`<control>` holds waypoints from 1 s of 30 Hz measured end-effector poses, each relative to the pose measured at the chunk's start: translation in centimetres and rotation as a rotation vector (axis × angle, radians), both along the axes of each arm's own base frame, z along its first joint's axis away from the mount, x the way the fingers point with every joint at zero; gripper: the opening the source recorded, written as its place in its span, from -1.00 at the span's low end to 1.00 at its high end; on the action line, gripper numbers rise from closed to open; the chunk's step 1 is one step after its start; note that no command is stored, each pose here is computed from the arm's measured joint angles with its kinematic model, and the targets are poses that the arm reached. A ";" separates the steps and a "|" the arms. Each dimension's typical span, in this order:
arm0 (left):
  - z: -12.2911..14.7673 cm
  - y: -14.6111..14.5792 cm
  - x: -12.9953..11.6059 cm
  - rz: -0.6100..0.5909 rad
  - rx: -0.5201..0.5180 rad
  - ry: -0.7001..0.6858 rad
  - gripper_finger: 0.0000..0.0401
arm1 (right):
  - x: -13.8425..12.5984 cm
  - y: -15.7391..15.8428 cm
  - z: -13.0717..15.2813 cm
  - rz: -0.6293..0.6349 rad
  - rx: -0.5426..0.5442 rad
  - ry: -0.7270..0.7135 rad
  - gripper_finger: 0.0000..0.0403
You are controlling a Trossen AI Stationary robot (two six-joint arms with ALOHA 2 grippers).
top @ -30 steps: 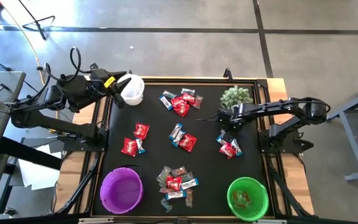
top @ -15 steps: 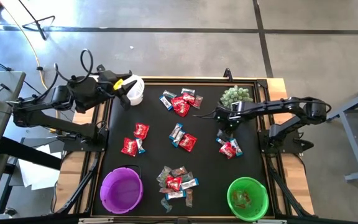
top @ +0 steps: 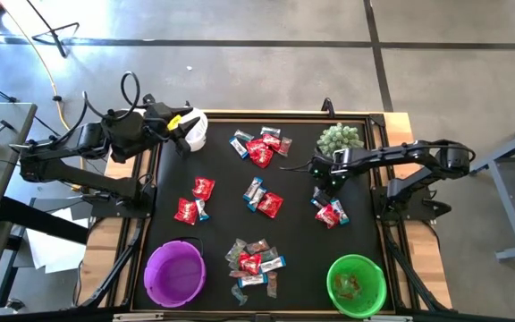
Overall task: Sort candy
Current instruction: Put the blue gummy into the green bucket
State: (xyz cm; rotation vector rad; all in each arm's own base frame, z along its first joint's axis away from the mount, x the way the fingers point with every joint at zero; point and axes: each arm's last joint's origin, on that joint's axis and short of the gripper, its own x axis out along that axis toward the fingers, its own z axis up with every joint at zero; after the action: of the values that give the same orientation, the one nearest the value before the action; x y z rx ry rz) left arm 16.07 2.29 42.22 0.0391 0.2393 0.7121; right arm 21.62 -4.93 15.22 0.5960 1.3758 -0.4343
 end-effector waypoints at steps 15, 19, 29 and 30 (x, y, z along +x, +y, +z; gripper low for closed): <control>0.0 0.0 0.0 -0.001 0.001 0.000 -0.35 | -0.9 0.3 -2.4 -0.049 0.027 -0.077 -0.43; 0.0 0.0 0.0 -0.001 0.001 0.001 -0.35 | -0.9 0.3 -2.5 -0.084 0.027 -0.075 -0.58; 0.0 0.0 0.0 -0.001 0.000 0.001 -0.35 | -0.7 0.3 -2.5 -0.180 0.049 -0.087 -0.93; 0.0 0.0 0.0 -0.001 0.001 0.001 -0.35 | -0.7 0.3 -2.4 -0.196 0.052 -0.089 -0.93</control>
State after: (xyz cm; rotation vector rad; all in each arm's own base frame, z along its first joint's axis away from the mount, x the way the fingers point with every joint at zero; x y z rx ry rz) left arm 16.07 2.28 42.22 0.0403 0.2402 0.7108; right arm 20.87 -4.64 12.81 0.7883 1.2521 -0.5247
